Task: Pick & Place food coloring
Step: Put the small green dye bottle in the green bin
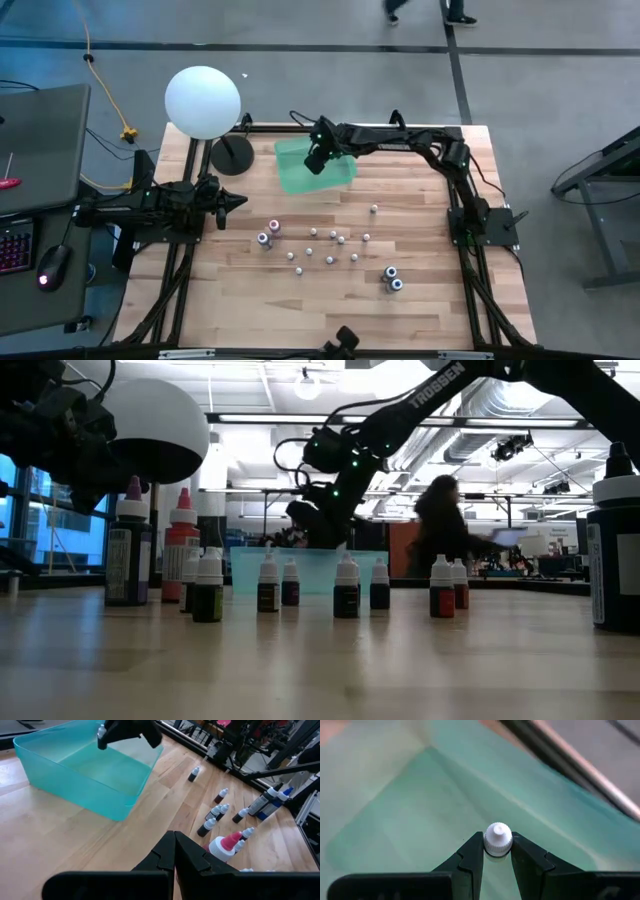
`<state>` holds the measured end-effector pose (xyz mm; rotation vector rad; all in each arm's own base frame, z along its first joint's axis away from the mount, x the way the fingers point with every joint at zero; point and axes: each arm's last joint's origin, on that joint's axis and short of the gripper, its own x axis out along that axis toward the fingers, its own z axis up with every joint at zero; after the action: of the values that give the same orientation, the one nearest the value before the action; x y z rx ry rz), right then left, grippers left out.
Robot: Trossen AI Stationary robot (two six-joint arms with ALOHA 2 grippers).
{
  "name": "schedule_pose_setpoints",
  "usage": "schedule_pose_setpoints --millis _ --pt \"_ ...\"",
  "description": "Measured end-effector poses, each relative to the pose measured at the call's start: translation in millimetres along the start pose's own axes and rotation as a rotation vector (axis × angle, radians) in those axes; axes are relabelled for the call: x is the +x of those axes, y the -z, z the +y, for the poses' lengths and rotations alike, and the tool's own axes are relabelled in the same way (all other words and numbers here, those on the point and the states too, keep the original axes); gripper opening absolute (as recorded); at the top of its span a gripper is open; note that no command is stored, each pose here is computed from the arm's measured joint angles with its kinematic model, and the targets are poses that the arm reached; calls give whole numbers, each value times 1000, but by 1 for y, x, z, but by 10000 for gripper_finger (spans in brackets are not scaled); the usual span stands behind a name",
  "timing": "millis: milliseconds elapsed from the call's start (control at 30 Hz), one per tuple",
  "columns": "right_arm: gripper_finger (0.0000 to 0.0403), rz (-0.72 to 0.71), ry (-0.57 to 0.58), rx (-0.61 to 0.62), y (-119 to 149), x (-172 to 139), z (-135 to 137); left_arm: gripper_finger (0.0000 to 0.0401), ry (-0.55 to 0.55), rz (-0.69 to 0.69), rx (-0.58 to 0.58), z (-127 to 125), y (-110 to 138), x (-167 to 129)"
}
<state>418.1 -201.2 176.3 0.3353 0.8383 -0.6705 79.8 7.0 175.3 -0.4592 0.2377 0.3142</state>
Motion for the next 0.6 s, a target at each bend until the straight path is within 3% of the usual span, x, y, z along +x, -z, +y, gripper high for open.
schedule_pose_setpoints --millis 367,600 --pt "83 45 50 279 8 11 -35 0 1 0 0 0 0 0" --pt "83 92 54 273 19 14 -39 0 0 1 0 0 0 0"
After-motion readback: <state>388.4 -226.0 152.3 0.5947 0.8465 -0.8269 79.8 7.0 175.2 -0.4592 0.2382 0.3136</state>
